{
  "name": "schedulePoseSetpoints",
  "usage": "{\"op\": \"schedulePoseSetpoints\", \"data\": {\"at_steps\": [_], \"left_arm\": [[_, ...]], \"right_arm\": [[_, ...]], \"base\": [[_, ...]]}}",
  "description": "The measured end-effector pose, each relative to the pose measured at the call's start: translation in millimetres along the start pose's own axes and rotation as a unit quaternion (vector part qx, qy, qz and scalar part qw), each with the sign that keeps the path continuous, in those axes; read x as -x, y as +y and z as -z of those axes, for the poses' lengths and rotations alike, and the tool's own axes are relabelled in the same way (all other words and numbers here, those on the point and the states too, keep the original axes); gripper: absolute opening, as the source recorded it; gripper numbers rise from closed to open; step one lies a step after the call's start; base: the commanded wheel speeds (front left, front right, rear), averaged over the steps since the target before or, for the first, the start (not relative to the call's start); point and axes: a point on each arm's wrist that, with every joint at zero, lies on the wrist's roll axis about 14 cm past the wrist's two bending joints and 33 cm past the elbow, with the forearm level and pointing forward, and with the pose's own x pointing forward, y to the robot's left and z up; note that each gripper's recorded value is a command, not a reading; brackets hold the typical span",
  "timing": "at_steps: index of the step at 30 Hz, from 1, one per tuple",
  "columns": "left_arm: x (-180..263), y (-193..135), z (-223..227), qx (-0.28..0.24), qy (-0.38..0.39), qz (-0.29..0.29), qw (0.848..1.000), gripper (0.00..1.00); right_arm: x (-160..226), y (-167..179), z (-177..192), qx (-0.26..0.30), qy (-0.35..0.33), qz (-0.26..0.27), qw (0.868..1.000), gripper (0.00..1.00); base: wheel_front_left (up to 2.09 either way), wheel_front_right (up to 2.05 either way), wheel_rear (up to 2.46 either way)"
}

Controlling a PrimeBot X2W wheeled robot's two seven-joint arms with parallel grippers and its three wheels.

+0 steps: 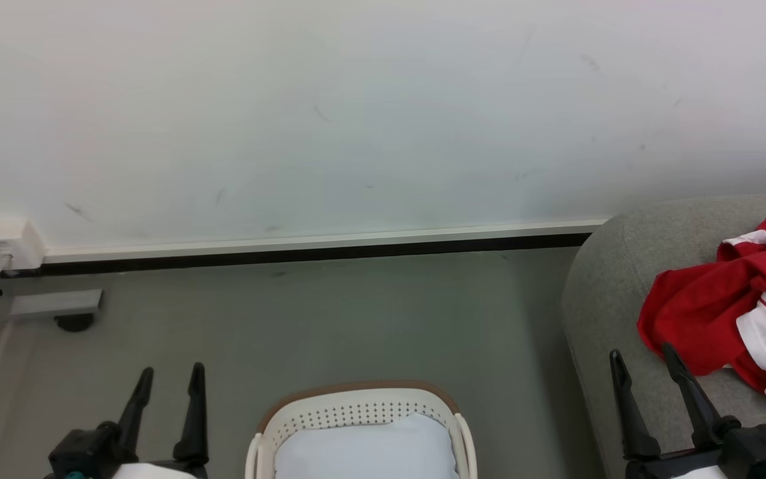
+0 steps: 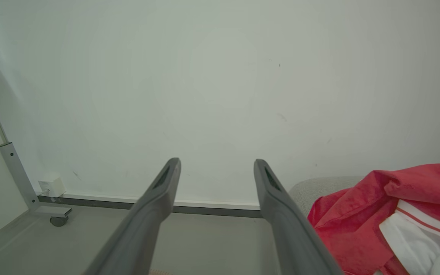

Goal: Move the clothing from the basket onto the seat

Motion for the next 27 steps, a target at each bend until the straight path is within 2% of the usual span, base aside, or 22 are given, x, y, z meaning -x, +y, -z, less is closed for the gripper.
{"op": "schedulePoseSetpoints", "data": {"at_steps": [9, 10, 15, 27], "left_arm": [[-1.5, -1.6, 0.2, 0.001, 0.0, 0.001, 1.0, 1.0], [-1.1, -1.5, 1.7, 0.002, 0.002, 0.001, 1.0, 0.0], [9.9, -1.5, 25.0, 0.011, 0.038, -0.006, 0.999, 0.0], [11.2, 6.6, 31.1, 0.113, 0.055, -0.038, 0.991, 0.0]], "right_arm": [[0.6, 0.8, 2.9, -0.003, 0.004, 0.001, 1.0, 1.0], [0.9, 0.9, 4.2, -0.003, 0.006, 0.001, 1.0, 0.0], [10.1, -1.7, 24.1, -0.008, 0.04, 0.008, 0.999, 0.0], [12.8, -15.1, 29.6, -0.113, 0.05, 0.047, 0.991, 0.0]], "base": [[0.0, 0.0, 0.0], [0.0, 0.0, 0.0], [0.0, 0.0, 0.0], [0.0, 0.0, 0.0]]}}
